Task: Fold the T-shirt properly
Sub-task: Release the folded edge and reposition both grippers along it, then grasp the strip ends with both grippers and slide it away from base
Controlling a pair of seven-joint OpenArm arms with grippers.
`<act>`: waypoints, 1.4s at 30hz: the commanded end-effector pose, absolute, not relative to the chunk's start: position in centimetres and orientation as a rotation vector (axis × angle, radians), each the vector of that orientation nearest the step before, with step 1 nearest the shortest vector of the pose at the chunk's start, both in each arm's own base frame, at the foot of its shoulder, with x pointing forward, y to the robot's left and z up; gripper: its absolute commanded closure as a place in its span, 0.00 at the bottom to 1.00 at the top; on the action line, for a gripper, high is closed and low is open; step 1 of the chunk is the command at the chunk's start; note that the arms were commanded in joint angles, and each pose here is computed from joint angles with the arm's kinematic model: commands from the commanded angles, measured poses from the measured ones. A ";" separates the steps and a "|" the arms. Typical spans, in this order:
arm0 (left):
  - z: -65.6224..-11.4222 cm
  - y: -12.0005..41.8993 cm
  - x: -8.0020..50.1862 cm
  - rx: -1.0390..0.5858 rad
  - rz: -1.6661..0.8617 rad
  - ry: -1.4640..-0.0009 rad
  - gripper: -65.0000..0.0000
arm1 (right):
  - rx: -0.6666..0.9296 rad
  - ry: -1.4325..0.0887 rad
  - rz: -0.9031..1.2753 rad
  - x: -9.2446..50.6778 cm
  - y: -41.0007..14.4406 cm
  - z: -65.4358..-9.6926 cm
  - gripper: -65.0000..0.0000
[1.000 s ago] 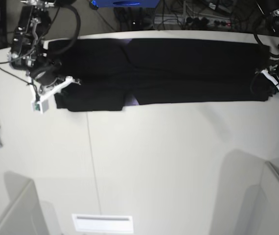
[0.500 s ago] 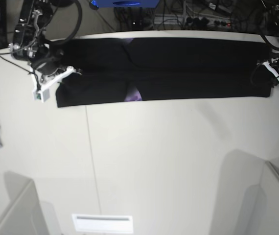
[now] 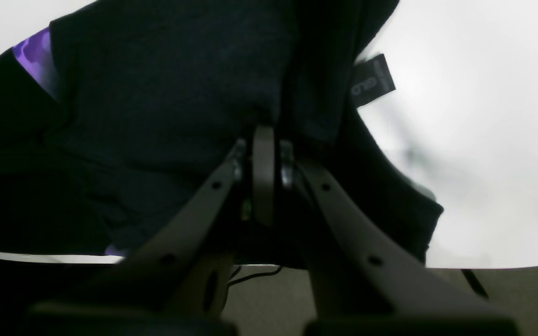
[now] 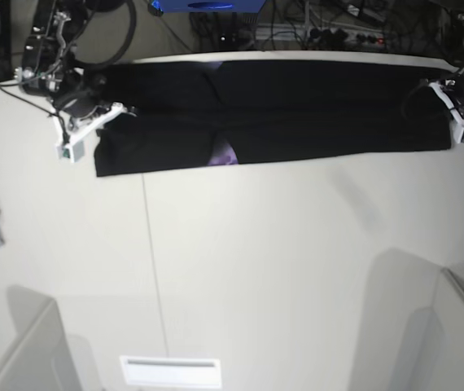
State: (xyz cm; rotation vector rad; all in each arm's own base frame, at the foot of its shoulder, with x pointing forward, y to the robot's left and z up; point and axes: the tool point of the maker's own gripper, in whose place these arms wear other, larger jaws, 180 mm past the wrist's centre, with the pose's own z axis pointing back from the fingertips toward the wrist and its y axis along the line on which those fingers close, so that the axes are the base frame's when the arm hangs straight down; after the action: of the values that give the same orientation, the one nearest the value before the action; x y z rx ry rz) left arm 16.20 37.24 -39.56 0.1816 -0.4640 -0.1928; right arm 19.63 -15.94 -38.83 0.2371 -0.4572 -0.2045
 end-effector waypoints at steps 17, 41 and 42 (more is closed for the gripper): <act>-37.5 40.1 16.2 0.283 -0.179 -0.482 0.54 | 0.229 -0.469 -0.204 19.7 -16.4 -38.6 0.68; -41.0 37.4 15.3 0.193 -0.035 -0.504 1.00 | 0.273 -0.531 -0.175 20.6 -17.3 -40.0 1.00; -41.6 37.4 15.3 0.189 -0.023 -0.490 1.00 | 0.269 -0.518 -0.175 20.5 -17.6 -40.5 1.00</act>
State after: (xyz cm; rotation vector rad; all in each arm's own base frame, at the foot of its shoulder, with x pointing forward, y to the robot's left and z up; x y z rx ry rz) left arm 15.35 36.97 -41.90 0.1732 -0.4951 -0.0196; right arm 20.04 -17.18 -41.05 0.2780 -0.4916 -0.1822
